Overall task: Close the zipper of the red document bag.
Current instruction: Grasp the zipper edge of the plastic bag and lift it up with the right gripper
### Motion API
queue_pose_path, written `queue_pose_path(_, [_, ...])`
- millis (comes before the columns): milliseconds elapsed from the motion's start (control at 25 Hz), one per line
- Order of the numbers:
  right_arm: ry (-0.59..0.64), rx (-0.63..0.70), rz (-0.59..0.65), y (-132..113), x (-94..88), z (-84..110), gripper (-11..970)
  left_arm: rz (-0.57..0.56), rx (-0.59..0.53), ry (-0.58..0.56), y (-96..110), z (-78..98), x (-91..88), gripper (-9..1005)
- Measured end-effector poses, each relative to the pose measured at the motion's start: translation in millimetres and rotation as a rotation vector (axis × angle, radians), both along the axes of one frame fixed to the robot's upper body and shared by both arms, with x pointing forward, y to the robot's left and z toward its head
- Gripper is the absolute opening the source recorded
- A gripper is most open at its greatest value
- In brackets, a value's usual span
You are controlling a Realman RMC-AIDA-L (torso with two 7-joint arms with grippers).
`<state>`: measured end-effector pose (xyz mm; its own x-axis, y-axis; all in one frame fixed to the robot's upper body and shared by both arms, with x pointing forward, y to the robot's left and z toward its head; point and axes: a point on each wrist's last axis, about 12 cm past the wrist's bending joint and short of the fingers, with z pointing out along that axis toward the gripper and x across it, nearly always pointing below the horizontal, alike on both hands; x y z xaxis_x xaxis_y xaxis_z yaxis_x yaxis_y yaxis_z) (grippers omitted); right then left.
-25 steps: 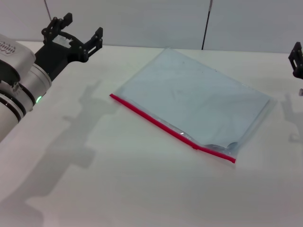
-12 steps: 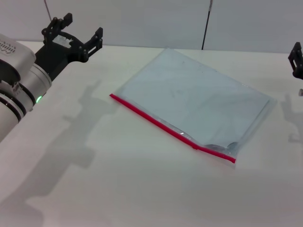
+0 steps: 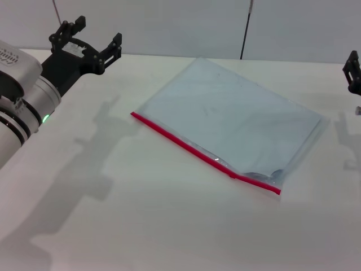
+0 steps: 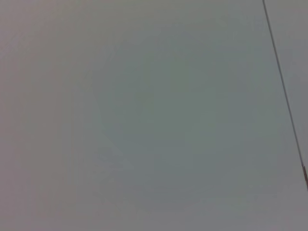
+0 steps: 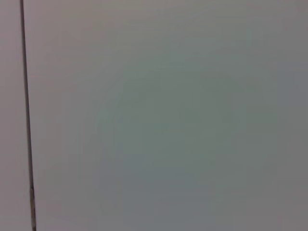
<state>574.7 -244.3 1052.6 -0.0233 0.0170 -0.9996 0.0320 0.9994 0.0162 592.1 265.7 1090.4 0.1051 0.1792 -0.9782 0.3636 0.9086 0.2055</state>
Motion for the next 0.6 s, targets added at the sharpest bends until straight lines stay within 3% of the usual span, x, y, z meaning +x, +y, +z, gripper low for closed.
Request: queue_pose_path(600, [0.000, 0.000, 0.001, 0.3, 0.4, 0.2, 730, 0.000, 0.000, 0.000, 0.0, 0.0, 0.0, 856])
